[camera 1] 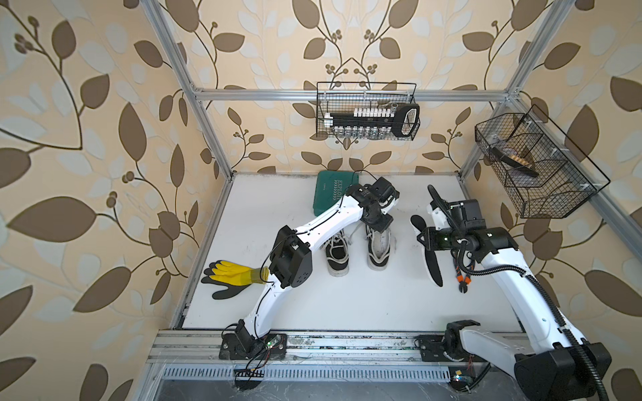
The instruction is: Insert the insole into the shoe
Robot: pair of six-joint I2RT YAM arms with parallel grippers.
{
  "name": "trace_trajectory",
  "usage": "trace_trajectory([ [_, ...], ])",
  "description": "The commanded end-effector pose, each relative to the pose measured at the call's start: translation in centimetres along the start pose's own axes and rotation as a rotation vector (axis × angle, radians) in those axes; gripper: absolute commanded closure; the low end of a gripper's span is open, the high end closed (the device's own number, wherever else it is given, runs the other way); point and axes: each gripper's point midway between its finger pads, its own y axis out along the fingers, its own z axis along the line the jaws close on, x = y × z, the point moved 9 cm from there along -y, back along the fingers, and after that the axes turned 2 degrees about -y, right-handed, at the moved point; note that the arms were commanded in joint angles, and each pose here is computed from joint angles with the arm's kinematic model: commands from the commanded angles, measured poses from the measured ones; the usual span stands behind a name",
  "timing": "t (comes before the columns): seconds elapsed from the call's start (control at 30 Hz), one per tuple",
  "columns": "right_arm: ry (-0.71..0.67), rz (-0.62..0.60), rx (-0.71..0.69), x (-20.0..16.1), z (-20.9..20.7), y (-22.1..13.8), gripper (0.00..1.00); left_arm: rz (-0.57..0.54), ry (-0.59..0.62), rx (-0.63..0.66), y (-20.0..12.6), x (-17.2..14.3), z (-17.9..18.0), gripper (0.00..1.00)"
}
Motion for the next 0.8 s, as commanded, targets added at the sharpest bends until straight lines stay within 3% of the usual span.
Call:
trace_trajectory([
  [0.0, -0.043, -0.011, -0.012, 0.3, 0.2, -1.6, 0.74, -0.043, -0.213, -0.143, -3.7, 0.7, -2.1, 1.00],
  [0.33, -0.182, 0.096, -0.004, -0.5, 0.3, -2.0, 0.77, -0.008, -0.462, -0.297, -1.3, -2.8, -1.3, 1.00],
  [0.77, -0.467, 0.388, -0.107, -2.6, 1.8, 1.1, 0.81, -0.057, -0.533, -0.515, -0.6, -4.1, 0.1, 1.00],
])
